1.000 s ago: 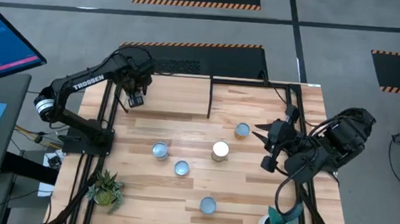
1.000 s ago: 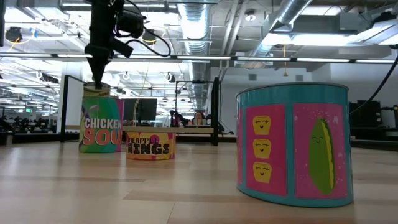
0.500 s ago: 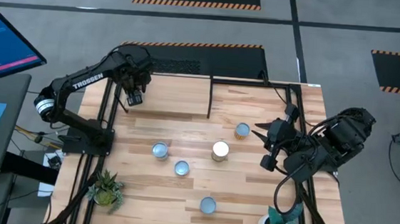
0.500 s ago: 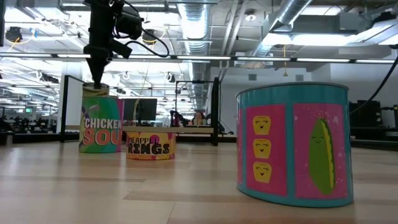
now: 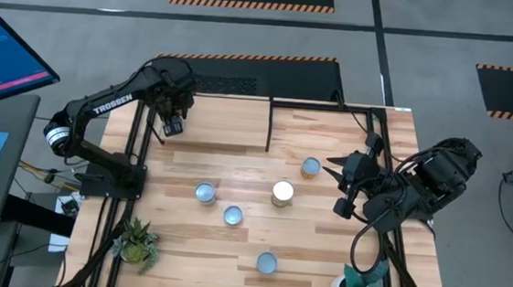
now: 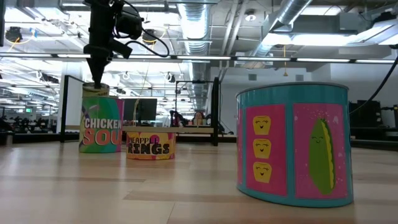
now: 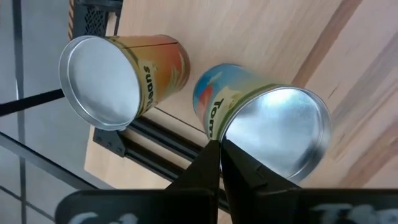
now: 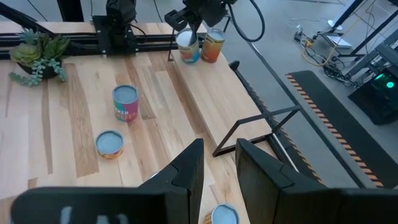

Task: Pick and place cans onto a shelf
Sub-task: Put the tomatoes can on the shelf aligned with the green peas can

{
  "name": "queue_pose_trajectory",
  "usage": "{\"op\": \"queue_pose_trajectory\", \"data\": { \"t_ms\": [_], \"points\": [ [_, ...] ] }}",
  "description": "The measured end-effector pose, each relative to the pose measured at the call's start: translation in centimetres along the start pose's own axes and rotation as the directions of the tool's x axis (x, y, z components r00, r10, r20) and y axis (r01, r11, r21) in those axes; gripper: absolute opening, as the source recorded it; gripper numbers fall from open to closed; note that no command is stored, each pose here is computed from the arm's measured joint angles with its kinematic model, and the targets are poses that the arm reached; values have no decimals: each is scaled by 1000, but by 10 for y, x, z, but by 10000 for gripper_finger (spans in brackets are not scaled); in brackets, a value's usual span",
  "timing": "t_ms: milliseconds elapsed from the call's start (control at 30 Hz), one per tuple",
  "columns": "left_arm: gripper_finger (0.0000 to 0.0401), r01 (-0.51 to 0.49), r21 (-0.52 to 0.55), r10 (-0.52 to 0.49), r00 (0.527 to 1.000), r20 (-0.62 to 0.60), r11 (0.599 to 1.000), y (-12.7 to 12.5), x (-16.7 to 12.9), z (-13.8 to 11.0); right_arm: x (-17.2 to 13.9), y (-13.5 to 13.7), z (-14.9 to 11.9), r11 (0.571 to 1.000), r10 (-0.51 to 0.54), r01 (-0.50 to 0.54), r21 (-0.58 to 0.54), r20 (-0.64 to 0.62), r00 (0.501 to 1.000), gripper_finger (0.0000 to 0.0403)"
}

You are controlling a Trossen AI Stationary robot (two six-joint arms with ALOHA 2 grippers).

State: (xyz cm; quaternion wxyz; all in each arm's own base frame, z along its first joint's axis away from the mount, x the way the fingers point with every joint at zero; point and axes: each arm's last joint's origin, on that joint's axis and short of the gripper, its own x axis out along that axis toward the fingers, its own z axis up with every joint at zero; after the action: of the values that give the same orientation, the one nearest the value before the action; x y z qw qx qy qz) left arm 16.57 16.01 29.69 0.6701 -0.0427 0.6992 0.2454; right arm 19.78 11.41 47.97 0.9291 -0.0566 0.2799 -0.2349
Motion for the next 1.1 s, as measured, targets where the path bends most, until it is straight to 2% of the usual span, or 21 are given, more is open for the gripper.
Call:
{"op": "queue_pose_trajectory", "data": {
  "t_ms": [100,367,633,833,1100],
  "points": [
    [0,0,-1,0,1000,0,1000,0,0,0,0,0,0,1000,1,-1,0,-1,1000,116],
    [0,0,-84,-1,1000,-3,996,0,1,1,0,0,0,1000,1,-1,0,-1,1000,116],
    [0,-12,-28,10,997,-70,1000,-1,14,11,0,0,0,1000,1,-1,0,-1,1000,116],
    [0,-17,-21,16,998,-61,1000,0,14,12,0,0,0,1000,1,-1,0,-1,1000,116],
    [0,-125,-12,123,988,-94,992,3,14,11,0,0,0,1000,1,-1,0,-1,1000,116]
  ]
}}
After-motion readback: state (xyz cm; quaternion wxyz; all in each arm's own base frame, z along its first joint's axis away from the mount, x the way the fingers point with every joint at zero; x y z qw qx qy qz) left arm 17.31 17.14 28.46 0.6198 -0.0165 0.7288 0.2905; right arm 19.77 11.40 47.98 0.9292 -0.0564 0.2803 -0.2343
